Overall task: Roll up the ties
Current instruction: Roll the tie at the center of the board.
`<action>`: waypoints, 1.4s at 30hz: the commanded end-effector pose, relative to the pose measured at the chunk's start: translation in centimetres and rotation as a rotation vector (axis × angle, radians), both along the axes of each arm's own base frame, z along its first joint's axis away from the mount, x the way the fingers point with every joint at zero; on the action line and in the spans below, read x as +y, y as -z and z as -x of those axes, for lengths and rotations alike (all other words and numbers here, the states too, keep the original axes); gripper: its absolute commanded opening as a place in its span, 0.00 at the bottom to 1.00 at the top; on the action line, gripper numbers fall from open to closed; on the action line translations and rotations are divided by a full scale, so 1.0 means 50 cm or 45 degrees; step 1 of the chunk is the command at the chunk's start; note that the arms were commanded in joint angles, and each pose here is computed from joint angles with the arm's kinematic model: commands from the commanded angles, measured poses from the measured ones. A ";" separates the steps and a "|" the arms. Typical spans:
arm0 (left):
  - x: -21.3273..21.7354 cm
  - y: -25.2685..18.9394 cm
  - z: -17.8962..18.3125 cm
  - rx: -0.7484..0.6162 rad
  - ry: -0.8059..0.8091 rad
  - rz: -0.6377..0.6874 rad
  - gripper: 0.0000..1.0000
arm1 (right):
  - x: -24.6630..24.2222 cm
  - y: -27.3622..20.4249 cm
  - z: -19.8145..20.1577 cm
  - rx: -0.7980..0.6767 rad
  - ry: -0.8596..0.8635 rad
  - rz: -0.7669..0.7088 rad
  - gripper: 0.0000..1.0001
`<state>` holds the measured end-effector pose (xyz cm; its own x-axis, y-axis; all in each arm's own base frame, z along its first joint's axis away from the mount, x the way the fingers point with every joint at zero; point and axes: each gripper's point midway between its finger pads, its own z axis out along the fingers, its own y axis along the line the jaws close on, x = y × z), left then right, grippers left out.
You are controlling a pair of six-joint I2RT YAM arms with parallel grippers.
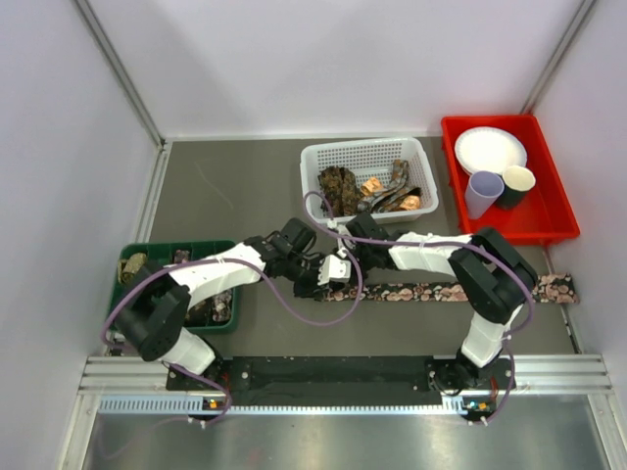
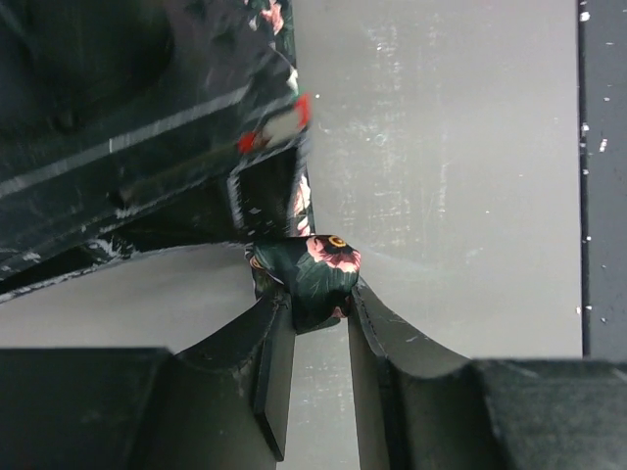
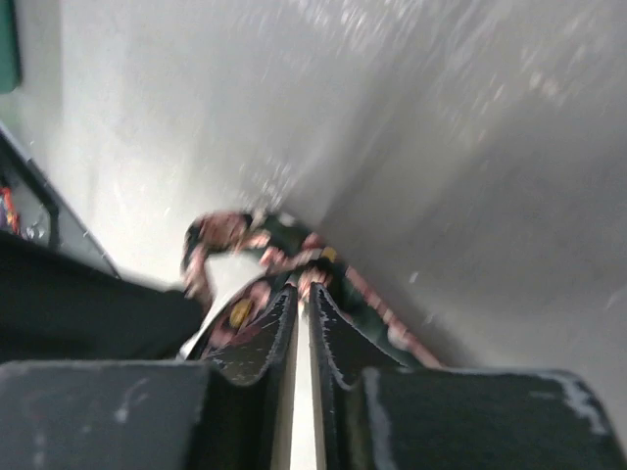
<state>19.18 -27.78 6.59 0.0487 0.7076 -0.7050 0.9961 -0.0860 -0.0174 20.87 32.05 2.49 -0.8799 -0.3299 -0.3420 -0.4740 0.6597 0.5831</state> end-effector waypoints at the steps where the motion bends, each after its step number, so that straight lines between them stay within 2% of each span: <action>1: -0.005 0.012 -0.008 -0.008 -0.032 0.003 0.32 | 0.004 -0.088 0.009 -0.033 -0.061 -0.069 0.12; 7: -0.012 0.019 -0.024 -0.015 -0.060 -0.011 0.31 | -0.055 -0.127 0.021 0.026 -0.074 -0.130 0.25; 10: -0.020 0.023 -0.029 -0.014 -0.076 -0.013 0.32 | -0.070 -0.144 0.020 0.010 -0.056 -0.196 0.37; 11: -0.024 0.026 -0.029 -0.017 -0.072 -0.012 0.32 | -0.069 -0.142 0.023 0.010 -0.055 -0.215 0.43; 15: -0.036 0.037 -0.025 -0.018 -0.074 -0.024 0.33 | -0.073 -0.131 0.018 0.082 0.025 -0.264 0.53; 18: -0.047 0.042 -0.025 -0.031 -0.077 -0.023 0.33 | -0.075 -0.117 0.019 0.157 0.062 -0.291 0.53; 20: -0.053 0.044 -0.024 -0.031 -0.078 -0.020 0.33 | -0.073 -0.113 0.022 0.193 0.085 -0.315 0.48; 26: -0.061 0.051 -0.026 -0.019 -0.097 -0.025 0.33 | -0.053 -0.113 0.011 0.200 0.080 -0.384 0.41; 37: -0.065 0.054 -0.034 -0.027 -0.123 -0.021 0.32 | -0.048 -0.060 -0.002 0.256 0.095 -0.332 0.41; 42: -0.066 0.057 -0.030 -0.014 -0.119 -0.020 0.32 | -0.031 -0.074 -0.014 0.246 0.102 -0.393 0.40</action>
